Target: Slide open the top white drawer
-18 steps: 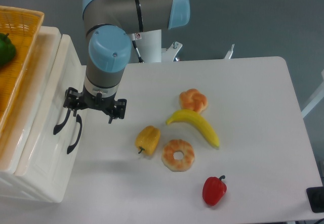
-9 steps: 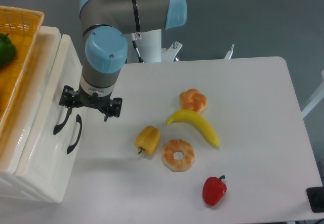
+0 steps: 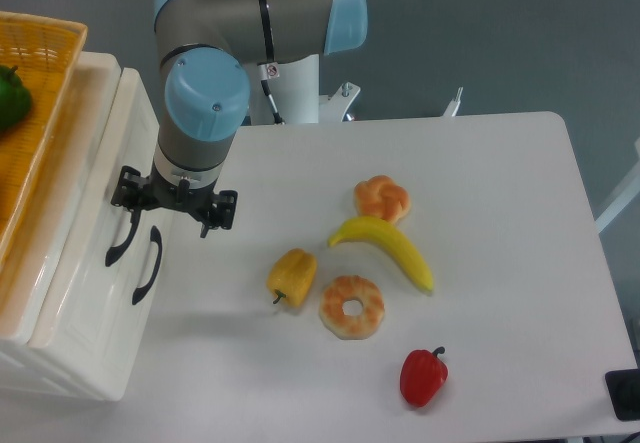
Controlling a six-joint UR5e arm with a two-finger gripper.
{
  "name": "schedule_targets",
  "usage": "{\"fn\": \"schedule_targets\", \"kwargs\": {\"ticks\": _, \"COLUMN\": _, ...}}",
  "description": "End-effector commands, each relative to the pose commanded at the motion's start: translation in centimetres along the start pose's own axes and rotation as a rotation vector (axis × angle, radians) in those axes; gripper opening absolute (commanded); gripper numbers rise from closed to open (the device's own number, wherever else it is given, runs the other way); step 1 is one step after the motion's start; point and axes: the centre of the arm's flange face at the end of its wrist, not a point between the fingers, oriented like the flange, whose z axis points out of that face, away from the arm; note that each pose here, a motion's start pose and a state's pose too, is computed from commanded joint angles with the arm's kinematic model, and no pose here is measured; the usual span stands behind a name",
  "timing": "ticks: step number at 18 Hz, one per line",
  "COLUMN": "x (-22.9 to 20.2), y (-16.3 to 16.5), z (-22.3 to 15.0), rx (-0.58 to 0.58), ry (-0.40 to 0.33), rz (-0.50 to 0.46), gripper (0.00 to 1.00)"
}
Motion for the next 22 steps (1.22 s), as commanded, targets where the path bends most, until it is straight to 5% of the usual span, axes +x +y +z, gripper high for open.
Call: {"fn": "schedule_targets", "kwargs": {"ticks": 22, "x": 0.39, "y": -0.15, "z": 0.94, "rx": -0.014, "ry": 0.002, "rz": 0.008, "gripper": 1.00}}
